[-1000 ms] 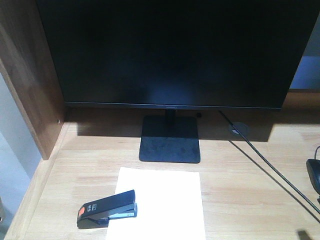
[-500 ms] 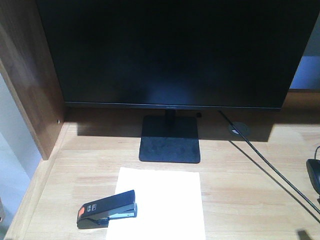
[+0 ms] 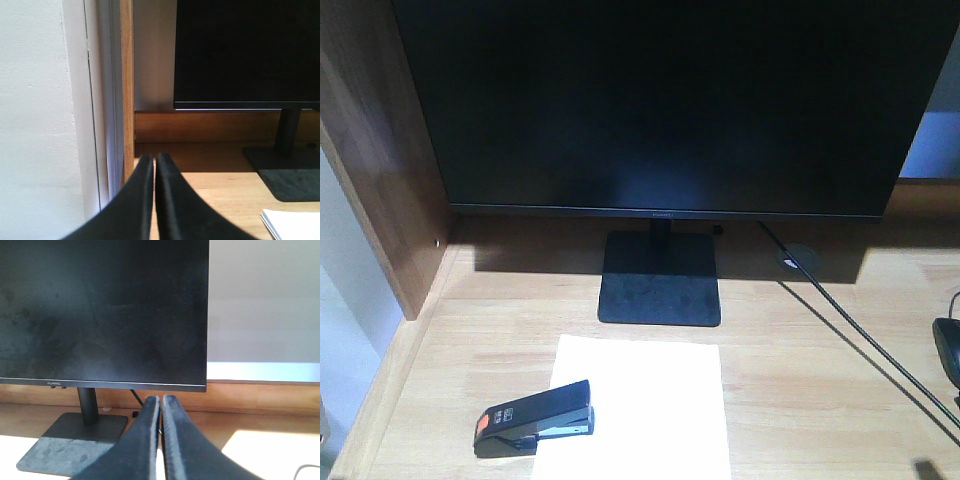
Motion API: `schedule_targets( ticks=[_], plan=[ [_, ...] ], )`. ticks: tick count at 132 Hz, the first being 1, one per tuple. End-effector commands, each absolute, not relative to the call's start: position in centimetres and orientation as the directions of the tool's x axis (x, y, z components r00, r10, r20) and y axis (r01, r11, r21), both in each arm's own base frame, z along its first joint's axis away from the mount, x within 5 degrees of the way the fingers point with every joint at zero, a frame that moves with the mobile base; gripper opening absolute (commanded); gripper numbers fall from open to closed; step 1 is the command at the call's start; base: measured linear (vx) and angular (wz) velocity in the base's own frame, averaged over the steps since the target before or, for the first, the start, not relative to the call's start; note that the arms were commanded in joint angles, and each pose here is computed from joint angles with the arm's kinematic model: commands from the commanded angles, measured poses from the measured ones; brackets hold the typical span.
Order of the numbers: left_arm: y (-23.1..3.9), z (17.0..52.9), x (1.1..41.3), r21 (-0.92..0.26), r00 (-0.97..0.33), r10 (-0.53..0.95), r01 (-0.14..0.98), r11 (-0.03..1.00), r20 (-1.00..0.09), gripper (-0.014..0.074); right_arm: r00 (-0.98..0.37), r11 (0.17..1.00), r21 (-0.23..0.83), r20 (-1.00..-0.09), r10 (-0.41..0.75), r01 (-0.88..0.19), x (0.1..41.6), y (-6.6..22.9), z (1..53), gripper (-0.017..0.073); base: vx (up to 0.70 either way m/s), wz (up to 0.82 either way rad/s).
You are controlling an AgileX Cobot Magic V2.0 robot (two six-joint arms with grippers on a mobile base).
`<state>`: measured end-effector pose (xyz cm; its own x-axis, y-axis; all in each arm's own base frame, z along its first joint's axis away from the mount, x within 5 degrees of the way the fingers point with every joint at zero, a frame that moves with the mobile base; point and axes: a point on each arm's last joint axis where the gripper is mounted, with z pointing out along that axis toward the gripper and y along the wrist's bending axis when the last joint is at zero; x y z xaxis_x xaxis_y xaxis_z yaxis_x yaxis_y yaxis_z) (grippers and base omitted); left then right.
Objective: Grab stapler and paper to desk for stapling
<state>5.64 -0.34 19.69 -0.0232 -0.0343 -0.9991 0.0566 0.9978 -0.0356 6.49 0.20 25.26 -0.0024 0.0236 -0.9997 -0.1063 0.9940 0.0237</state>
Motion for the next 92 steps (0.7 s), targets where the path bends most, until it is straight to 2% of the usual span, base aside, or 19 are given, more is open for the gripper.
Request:
schedule_targets(
  ticks=[1, 62, 92],
  plan=[
    [-0.3, 20.17, 5.56, -0.053, 0.064, -0.056, 0.057, 0.997, -0.996, -0.0006, 0.044, 0.99, 0.001, -0.999, 0.008, -0.142, 6.41, 0.51, 26.39, -0.0007, 0.0, 0.0],
    [-0.3, 20.17, 5.56, -0.053, 0.064, -0.056, 0.057, 0.997, -0.996, -0.0006, 0.049, 0.99, -0.021, -0.999, -0.014, -0.137, 6.42, 0.48, 26.41, -0.0007, 0.0, 0.0],
    [-0.3, 20.17, 5.56, -0.053, 0.064, -0.056, 0.057, 0.997, -0.996, -0.0006, 0.011, 0.986, 0.013, -1.0, 0.015, -0.166, 6.39, 0.73, 26.1, -0.0007, 0.0, 0.0]
  ],
)
